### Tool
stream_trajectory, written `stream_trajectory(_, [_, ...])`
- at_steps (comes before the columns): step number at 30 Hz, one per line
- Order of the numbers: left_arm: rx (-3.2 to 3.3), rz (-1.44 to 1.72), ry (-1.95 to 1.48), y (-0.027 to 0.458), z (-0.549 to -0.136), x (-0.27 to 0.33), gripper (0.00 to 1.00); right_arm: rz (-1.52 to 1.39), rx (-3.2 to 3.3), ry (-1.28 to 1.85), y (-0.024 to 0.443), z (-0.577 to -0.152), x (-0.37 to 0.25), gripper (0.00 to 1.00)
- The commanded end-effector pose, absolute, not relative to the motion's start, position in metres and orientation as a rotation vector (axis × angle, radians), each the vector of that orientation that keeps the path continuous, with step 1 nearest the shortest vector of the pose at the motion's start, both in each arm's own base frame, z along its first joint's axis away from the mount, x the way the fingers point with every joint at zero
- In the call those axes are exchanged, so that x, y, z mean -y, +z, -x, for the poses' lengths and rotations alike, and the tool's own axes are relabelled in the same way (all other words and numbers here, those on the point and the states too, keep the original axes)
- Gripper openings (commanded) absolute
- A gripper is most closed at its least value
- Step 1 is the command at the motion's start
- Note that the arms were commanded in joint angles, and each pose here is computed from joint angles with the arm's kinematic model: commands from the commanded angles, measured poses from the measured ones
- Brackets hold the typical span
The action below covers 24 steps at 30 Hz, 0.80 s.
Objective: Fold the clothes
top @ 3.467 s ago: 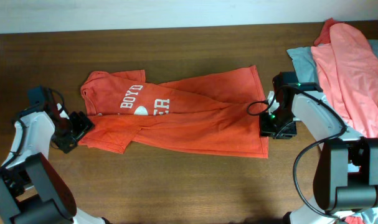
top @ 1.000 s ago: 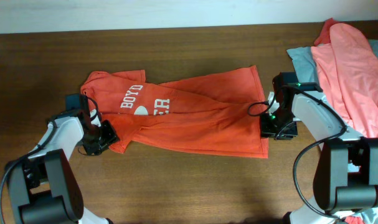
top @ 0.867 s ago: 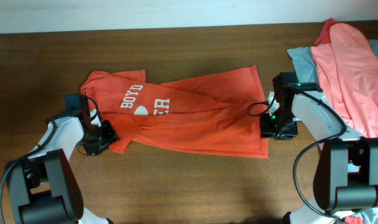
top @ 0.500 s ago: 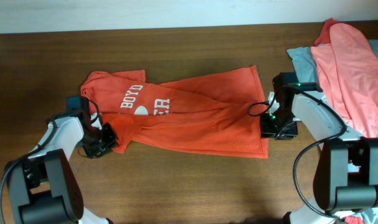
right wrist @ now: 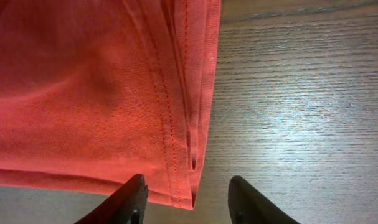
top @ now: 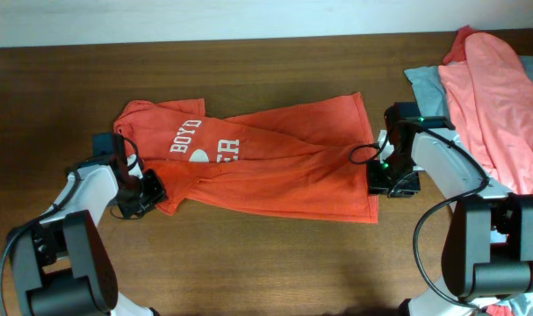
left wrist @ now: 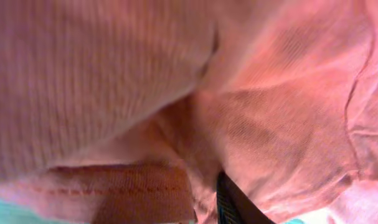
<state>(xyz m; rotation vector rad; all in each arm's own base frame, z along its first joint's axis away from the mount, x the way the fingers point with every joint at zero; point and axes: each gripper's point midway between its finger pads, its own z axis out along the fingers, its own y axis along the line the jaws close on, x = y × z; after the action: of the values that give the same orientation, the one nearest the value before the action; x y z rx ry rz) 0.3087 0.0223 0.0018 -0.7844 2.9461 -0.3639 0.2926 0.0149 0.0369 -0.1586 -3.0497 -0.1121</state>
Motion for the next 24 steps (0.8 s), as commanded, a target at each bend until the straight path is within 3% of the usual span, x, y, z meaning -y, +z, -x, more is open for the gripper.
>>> stream_trajectory(1, [-2.954,0.791,-0.384,-0.002,-0.306,-0.021,0.19,0.172,3.038,-0.089,0.035,-0.290,-0.011,0.47])
stream_trajectory(2, [-2.957,0.792,-0.400,-0.002,-0.306,-0.019,0.07,0.172,3.038,-0.089,0.035,-0.290,-0.011,0.47])
stream_trajectory(3, [-2.956,0.791,-0.421,-0.002,-0.306,-0.016,0.01,0.173,3.039,-0.089,0.035,-0.290,-0.011,0.48])
stream_trajectory(12, [-2.905,0.747,-0.697,0.026,-0.314,0.012,0.00,0.172,3.038,-0.088,0.035,-0.290,-0.010,0.47])
stream_trajectory(15, [-2.795,0.675,-0.686,0.060,-0.338,0.008,0.00,0.172,3.039,-0.088,0.035,-0.290,-0.010,0.47])
stream_trajectory(20, [-2.367,0.439,-0.619,0.172,-0.424,-0.008,0.00,0.172,3.040,-0.088,0.035,-0.291,-0.010,0.47])
stream_trajectory(24, [-2.270,0.351,-0.607,0.193,-0.446,0.002,0.01,0.172,3.040,-0.088,0.035,-0.291,-0.010,0.48])
